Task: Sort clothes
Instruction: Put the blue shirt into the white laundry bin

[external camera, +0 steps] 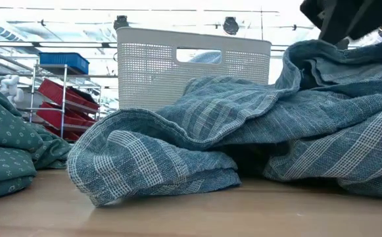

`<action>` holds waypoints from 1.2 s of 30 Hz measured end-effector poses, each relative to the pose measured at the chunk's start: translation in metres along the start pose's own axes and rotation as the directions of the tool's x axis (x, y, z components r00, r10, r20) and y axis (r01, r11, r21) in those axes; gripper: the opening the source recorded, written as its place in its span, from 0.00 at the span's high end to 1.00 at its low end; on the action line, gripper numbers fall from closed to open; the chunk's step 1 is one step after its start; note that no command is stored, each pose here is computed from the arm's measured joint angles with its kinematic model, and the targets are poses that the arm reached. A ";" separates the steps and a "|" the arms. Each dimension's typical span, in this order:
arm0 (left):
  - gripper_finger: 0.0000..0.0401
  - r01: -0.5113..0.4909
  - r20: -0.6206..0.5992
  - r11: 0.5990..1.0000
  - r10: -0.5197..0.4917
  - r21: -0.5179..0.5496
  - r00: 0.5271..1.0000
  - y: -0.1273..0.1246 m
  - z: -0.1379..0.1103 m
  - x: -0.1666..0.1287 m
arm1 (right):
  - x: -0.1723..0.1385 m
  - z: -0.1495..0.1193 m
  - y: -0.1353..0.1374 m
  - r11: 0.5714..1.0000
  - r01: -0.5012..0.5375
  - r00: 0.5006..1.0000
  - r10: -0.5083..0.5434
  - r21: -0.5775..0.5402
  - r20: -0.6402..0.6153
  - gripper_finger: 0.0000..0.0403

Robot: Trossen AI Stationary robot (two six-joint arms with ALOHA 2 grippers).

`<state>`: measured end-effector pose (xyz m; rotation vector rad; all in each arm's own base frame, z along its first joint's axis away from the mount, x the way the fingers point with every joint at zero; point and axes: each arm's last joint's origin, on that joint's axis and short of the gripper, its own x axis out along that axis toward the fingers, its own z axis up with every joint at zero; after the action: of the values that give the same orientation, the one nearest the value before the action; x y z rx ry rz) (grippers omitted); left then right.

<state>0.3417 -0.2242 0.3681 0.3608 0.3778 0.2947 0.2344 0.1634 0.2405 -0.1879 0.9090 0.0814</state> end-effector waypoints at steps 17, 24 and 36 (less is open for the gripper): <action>0.98 0.064 -0.013 0.998 -0.064 0.006 0.998 0.000 -0.001 0.003 | -0.015 0.038 0.004 0.942 0.327 0.945 -0.328 -0.081 0.002 0.99; 0.98 0.073 -0.008 0.997 -0.073 0.017 0.997 -0.004 -0.001 -0.003 | -0.114 0.095 0.007 0.930 0.359 0.919 -0.337 -0.081 0.206 1.00; 0.98 -0.005 0.007 0.999 0.005 0.045 1.000 -0.012 -0.002 -0.018 | -0.294 0.156 -0.033 0.962 0.264 0.659 -0.226 0.061 0.718 1.00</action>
<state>0.3269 -0.2410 0.3667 0.4072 0.3769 0.2903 0.1798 0.1639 0.5705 -0.2974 0.0742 -0.0774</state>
